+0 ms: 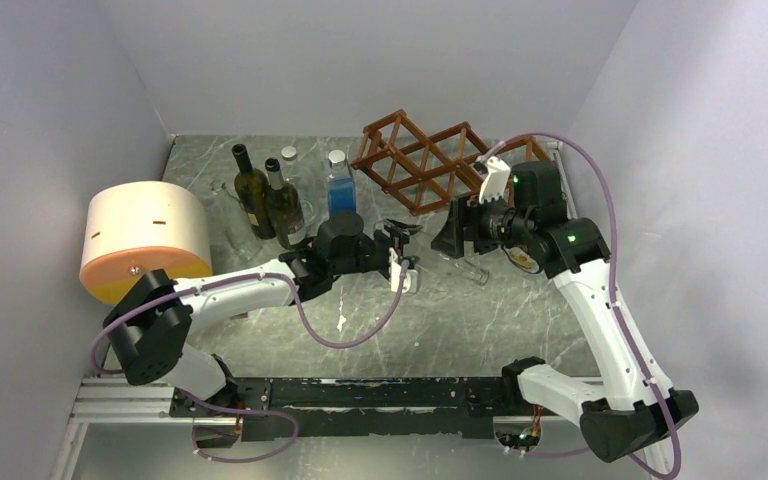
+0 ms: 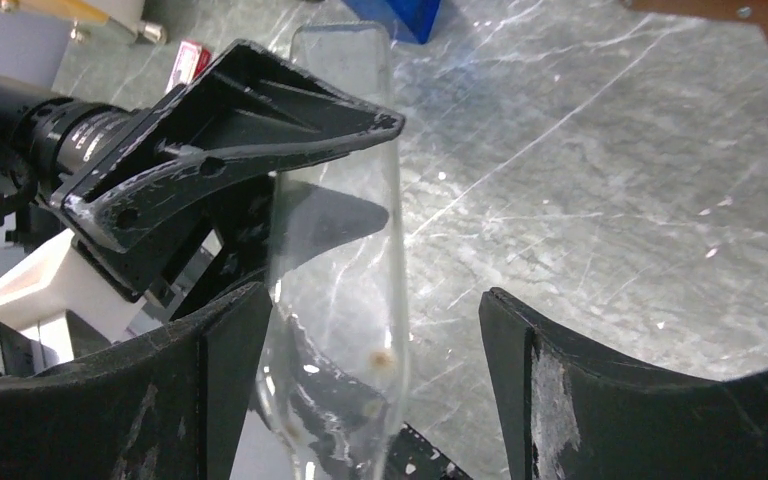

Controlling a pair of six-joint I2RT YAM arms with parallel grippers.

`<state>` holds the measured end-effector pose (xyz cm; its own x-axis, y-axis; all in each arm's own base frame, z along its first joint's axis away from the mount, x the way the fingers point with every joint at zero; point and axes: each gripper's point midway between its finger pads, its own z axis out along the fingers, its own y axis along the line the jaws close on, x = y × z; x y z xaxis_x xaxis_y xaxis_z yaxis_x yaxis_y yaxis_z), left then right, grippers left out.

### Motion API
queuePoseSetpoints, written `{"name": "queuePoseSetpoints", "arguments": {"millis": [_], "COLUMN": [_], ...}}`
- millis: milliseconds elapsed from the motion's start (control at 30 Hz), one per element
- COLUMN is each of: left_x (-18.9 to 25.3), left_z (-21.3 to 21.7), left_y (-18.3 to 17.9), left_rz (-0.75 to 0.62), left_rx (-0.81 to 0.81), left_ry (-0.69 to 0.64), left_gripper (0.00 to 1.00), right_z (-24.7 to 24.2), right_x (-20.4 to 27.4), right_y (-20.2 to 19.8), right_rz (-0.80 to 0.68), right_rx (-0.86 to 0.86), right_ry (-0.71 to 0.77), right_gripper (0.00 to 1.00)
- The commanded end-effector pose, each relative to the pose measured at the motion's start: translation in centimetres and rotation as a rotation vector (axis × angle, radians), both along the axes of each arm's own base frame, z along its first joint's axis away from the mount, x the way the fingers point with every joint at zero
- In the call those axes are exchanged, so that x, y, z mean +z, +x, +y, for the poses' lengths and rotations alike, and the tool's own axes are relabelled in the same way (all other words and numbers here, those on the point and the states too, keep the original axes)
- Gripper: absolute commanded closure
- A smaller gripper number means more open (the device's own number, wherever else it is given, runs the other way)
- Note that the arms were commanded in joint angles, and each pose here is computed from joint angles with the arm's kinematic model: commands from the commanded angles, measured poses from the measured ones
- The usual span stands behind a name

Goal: Put the wine bottle on the wine rack

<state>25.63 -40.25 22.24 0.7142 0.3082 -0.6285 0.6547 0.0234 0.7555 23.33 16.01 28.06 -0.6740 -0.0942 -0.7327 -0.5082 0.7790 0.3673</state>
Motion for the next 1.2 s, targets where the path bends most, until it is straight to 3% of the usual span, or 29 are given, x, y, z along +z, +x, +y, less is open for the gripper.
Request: {"name": "queuePoseSetpoints", "arguments": {"millis": [0, 100, 300, 467, 733, 800, 900, 967, 1033, 1067, 1133, 1167], "left_x": [3.1, 3.5, 3.3, 3.3, 3.4, 3.5, 3.2, 3.2, 3.4, 3.6, 4.0, 4.3], "left_z": [-0.8, -0.7, -0.5, -0.4, -0.3, -0.3, -0.2, 0.0, 0.3, 0.5, 0.9, 1.2], "left_y": [0.6, 0.9, 1.1, 1.3, 1.7, 1.8, 1.9, 1.9, 2.0, 2.1, 2.6, 2.7], "left_rz": [-0.063, -0.064, -0.067, -0.067, -0.08, -0.068, -0.02, 0.023, 0.052, 0.064, 0.083, 0.109], "left_rx": [-0.028, -0.025, -0.015, -0.005, 0.015, 0.02, 0.02, 0.025, 0.044, 0.057, 0.105, 0.127], "left_ry": [-0.052, -0.068, -0.065, -0.068, -0.068, -0.07, -0.067, -0.087, -0.119, -0.139, -0.182, -0.204], "left_gripper": [0.93, 0.93, 0.93, 0.93, 0.93, 0.93, 0.92, 0.84, 0.63, 0.56, 0.3, 0.26], "right_z": [1.5, 1.9, 2.3, 2.3, 2.8, 2.8, 2.7, 2.5, 2.4, 2.2, 1.8, 1.4], "right_x": [-0.7, -1.7, -3.5, -4.3, -5.5, -5.5, -5.2, -4.7, -4.0, -3.7, -2.6, -1.8], "right_y": [-1.4, -1.9, -2.4, -2.3, -2.4, -2.4, -2.0, -1.5, -0.8, -0.5, 0.3, 0.8], "right_rz": [0.021, 0.046, 0.108, 0.131, 0.164, 0.167, 0.151, 0.127, 0.093, 0.075, 0.022, -0.014], "right_rx": [0.093, 0.107, 0.114, 0.103, 0.117, 0.119, 0.106, 0.083, 0.059, 0.04, -0.01, -0.04], "right_ry": [0.027, 0.018, -0.018, -0.028, -0.052, -0.053, -0.063, -0.066, -0.063, -0.067, -0.064, -0.066], "right_gripper": [0.19, 0.21, 0.37, 0.38, 0.31, 0.38, 0.67, 0.87, 1.0, 1.0, 1.0, 1.0]}}
